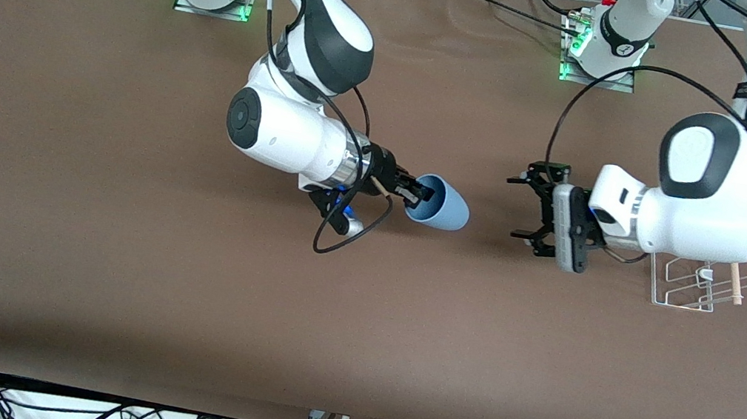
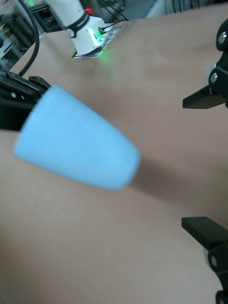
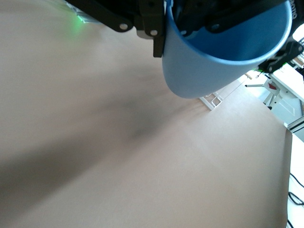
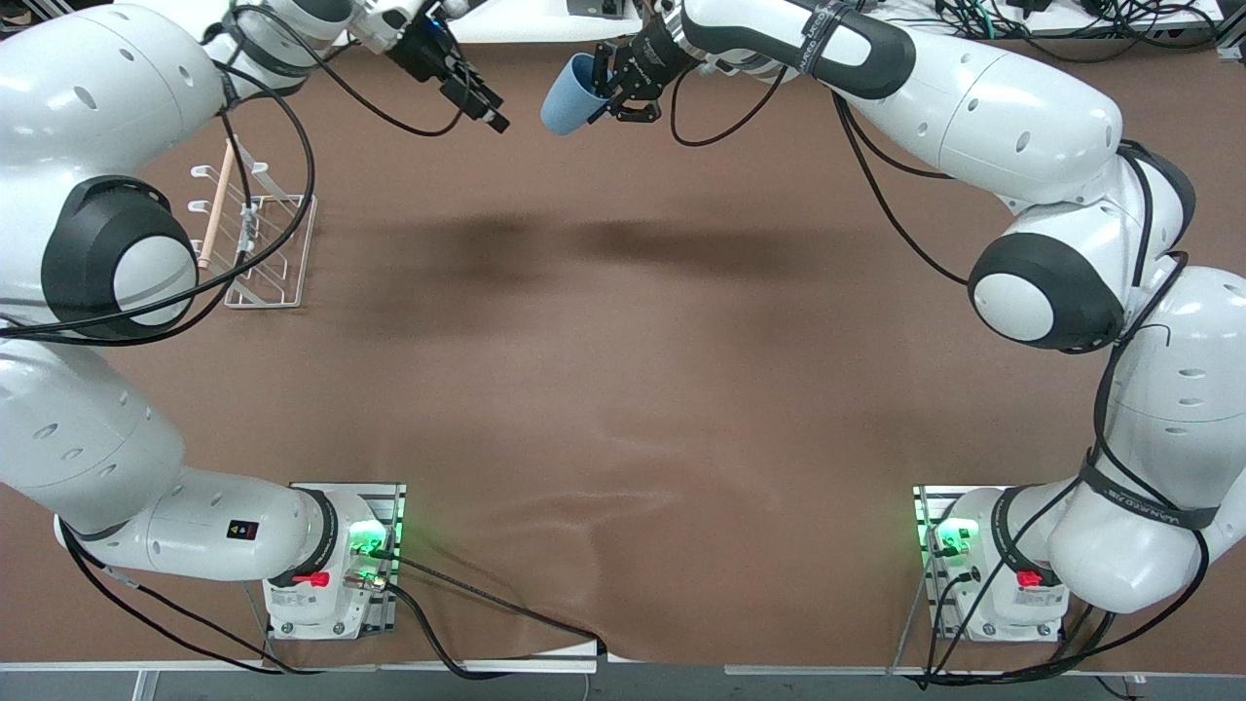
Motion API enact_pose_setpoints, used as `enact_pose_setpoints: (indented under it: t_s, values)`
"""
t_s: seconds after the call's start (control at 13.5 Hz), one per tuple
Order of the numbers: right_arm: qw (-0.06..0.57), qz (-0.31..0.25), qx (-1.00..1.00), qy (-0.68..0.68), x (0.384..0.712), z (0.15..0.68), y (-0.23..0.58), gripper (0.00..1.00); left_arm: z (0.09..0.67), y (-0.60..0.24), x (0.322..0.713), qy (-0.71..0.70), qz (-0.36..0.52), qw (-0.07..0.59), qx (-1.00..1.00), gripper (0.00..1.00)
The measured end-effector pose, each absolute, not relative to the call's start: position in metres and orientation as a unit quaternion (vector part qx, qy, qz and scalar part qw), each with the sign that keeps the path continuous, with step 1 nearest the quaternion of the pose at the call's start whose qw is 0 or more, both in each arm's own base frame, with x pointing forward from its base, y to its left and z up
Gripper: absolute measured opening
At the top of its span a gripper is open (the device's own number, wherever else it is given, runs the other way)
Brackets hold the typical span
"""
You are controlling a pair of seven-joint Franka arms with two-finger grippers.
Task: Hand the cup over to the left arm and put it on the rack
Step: 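Close the left gripper on the cup's base beside the right gripper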
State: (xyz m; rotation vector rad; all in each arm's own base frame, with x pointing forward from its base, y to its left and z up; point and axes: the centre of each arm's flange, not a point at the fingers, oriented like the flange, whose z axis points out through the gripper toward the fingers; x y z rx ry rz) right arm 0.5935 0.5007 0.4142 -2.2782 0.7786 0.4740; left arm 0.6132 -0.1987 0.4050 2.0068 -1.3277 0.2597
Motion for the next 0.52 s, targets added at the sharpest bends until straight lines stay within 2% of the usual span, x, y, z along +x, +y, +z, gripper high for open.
enact_pose_setpoints:
  t_s: [0.52]
  values:
    - [0.341, 0.187, -0.872, 0.297, 0.589, 0.417, 0.507, 0.05, 0.414, -0.234, 0.616, -0.585, 0.178, 0.312, 0.727, 1.0]
